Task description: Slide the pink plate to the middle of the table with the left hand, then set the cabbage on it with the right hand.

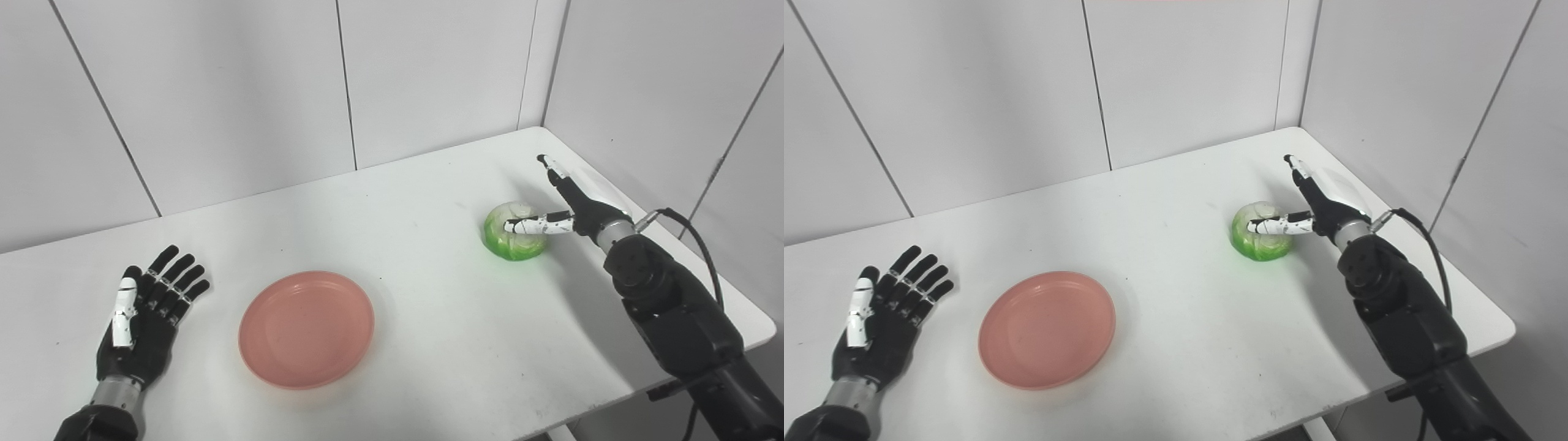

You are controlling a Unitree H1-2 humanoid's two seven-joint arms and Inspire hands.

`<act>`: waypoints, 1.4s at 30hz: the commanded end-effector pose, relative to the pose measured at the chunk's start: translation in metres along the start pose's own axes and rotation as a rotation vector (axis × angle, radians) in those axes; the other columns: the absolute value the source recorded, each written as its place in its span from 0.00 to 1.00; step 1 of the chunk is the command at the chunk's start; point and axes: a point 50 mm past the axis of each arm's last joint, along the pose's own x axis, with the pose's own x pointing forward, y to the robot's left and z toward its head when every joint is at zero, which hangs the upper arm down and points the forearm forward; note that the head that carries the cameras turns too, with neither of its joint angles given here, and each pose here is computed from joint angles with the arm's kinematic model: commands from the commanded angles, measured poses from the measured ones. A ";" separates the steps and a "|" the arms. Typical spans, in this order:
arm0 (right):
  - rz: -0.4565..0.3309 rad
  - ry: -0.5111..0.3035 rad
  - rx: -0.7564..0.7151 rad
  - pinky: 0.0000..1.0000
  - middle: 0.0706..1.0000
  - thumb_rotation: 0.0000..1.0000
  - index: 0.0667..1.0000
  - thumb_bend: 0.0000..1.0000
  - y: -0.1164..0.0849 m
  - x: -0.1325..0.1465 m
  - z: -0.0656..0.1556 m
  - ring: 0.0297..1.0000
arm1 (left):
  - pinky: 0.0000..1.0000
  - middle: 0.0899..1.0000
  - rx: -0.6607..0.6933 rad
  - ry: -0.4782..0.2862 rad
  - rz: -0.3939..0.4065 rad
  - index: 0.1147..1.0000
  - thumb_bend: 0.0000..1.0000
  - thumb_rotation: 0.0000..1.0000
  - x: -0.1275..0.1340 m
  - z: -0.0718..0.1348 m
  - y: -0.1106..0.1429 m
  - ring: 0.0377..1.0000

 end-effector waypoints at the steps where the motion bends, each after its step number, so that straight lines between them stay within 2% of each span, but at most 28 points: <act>1: -0.039 -0.038 -0.009 0.84 0.98 0.53 1.00 1.00 -0.016 0.006 0.008 0.95 | 0.77 0.77 -0.016 0.115 0.074 0.76 0.52 0.85 -0.027 -0.031 0.022 0.78; 4: -0.014 -0.034 0.004 0.86 1.00 0.53 1.00 1.00 -0.011 0.006 0.006 0.96 | 0.77 0.77 -0.017 0.116 0.074 0.76 0.52 0.85 -0.027 -0.031 0.024 0.78; 10: 0.026 -0.034 -0.024 0.89 0.99 0.60 1.00 1.00 -0.003 0.007 0.004 0.96 | 0.78 0.78 -0.019 0.121 0.077 0.77 0.51 0.86 -0.027 -0.032 0.027 0.79; 13: 0.055 -0.043 0.028 0.89 1.00 0.58 1.00 1.00 0.002 0.007 0.003 0.97 | 0.77 0.78 -0.020 0.124 0.075 0.76 0.51 0.86 -0.028 -0.033 0.028 0.78; 20: 0.085 -0.068 0.017 0.86 1.00 0.58 1.00 1.00 0.008 0.006 0.005 0.96 | 0.78 0.78 -0.011 0.125 0.071 0.77 0.52 0.86 -0.028 -0.034 0.031 0.79; 21: 0.088 -0.062 0.003 0.86 1.00 0.58 1.00 1.00 0.009 0.006 0.006 0.96 | 0.78 0.78 -0.012 0.127 0.074 0.77 0.52 0.86 -0.028 -0.034 0.032 0.79; 23: 0.095 -0.051 -0.015 0.79 1.00 0.60 1.00 1.00 0.010 0.007 0.007 0.93 | 0.78 0.78 -0.014 0.129 0.080 0.77 0.52 0.85 -0.028 -0.035 0.032 0.79; 26: 0.106 -0.035 0.000 0.80 1.00 0.58 1.00 1.00 0.015 0.011 0.005 0.93 | 0.77 0.77 -0.017 0.130 0.080 0.76 0.52 0.84 -0.028 -0.035 0.032 0.78; 28: 0.113 -0.025 0.002 0.83 1.00 0.58 1.00 1.00 0.018 0.014 0.004 0.95 | 0.77 0.77 -0.013 0.127 0.073 0.76 0.52 0.85 -0.028 -0.035 0.032 0.78; 32: 0.121 -0.004 0.017 0.79 0.98 0.56 1.00 1.00 0.021 0.019 0.001 0.91 | 0.77 0.77 -0.012 0.125 0.072 0.76 0.53 0.85 -0.029 -0.033 0.030 0.78; 36: 0.122 -0.002 0.042 0.87 0.98 0.53 1.00 1.00 0.023 0.024 0.001 0.95 | 0.78 0.77 -0.019 0.126 0.075 0.76 0.52 0.85 -0.030 -0.033 0.029 0.78; 42: 0.126 -0.029 0.094 0.92 0.99 0.48 1.00 1.00 0.025 0.032 0.003 0.98 | 0.78 0.78 -0.009 0.124 0.066 0.77 0.52 0.87 -0.030 -0.033 0.029 0.79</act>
